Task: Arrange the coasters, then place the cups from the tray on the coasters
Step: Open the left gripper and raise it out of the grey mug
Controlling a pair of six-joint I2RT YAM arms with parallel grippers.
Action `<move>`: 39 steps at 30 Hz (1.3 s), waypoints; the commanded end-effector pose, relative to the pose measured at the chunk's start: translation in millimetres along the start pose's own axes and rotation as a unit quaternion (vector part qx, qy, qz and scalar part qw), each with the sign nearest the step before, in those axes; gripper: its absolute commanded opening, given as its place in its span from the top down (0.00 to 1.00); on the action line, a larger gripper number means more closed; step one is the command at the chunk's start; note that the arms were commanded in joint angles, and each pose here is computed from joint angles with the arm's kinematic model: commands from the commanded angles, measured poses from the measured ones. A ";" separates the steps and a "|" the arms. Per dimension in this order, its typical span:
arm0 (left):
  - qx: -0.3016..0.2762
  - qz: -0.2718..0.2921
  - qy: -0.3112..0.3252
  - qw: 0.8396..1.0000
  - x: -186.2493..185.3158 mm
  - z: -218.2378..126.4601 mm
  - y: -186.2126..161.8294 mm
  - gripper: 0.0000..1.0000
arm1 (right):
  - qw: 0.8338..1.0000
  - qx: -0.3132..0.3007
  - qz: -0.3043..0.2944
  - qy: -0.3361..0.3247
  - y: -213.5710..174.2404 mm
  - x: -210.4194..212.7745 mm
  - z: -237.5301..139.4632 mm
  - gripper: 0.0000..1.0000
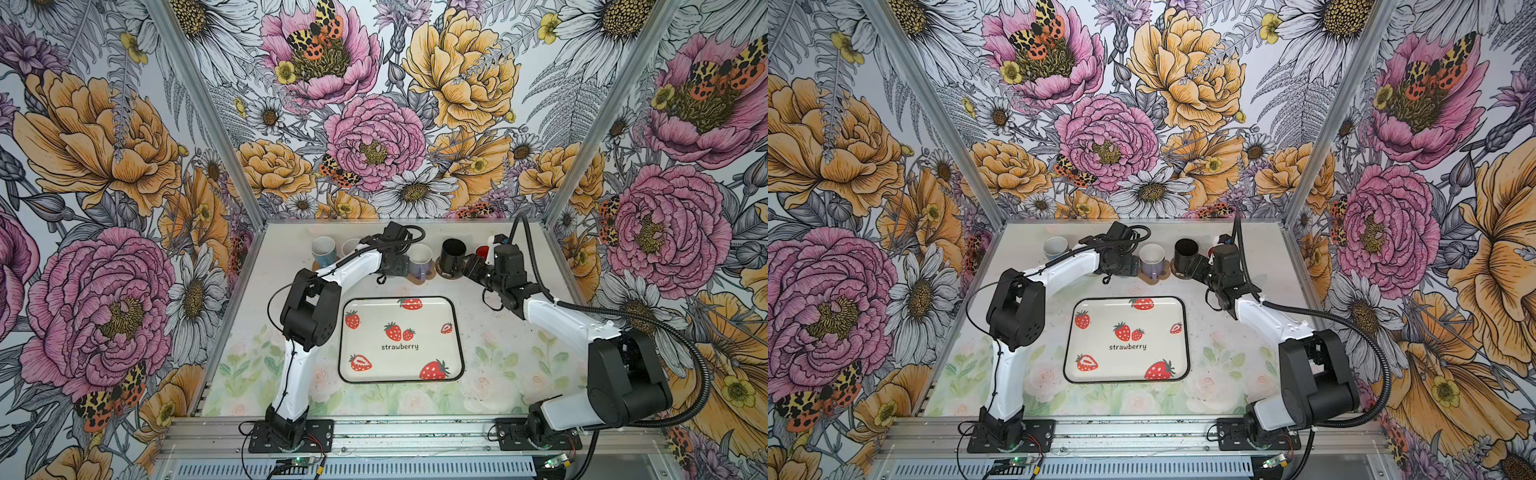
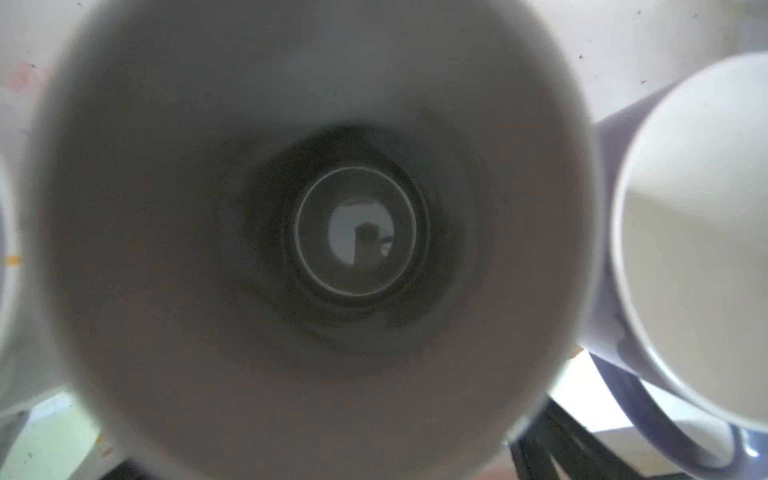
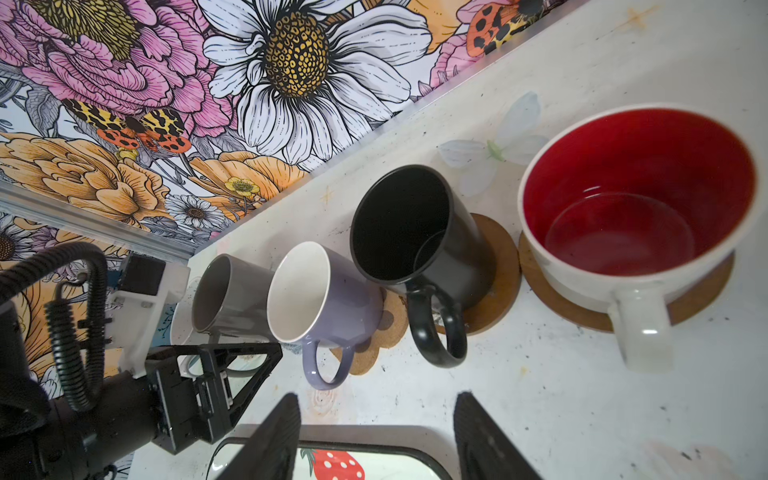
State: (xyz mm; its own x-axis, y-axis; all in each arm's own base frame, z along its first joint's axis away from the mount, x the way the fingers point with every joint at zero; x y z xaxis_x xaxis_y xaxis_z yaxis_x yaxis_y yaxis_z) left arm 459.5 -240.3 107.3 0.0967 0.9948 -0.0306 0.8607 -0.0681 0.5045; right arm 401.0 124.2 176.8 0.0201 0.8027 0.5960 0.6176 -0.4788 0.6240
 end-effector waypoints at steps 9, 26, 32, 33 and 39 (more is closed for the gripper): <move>-0.050 -0.004 -0.020 0.999 -0.1 -48.3 18.0 0.01 | 1.000 -0.011 0.001 0.013 8.7 6.1 -0.2 0.34; -0.115 -0.010 0.005 0.993 26.4 -117.8 23.1 0.01 | 0.999 -0.016 -0.005 0.030 9.9 12.2 -3.9 0.16; -0.136 -0.009 0.016 0.990 38.8 -140.5 18.3 0.01 | 0.999 -0.025 -0.008 0.025 11.3 11.2 -11.6 0.14; -0.141 -0.008 0.016 0.990 40.9 -145.0 16.9 0.01 | 0.999 -0.026 -0.009 0.022 11.7 10.9 -13.3 0.14; -0.174 -0.010 0.028 0.984 60.0 -167.8 7.4 0.01 | 0.999 -0.042 -0.008 0.005 17.0 8.6 -26.4 0.00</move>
State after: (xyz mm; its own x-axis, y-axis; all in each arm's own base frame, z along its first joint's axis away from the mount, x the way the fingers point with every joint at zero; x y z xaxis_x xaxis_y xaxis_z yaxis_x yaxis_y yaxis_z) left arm 388.9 -179.3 236.6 0.0633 0.9978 -0.0203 0.6963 -0.0296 0.7172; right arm 394.3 122.4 190.3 -0.0028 0.8000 0.6000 0.5950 -0.4809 0.6440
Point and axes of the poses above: each gripper's point midway between its finger pads, its own z axis out along the fingers, its own x axis along the line the jaws close on, y = z × x, the point moved 2 cm from there along -z, back along the fingers
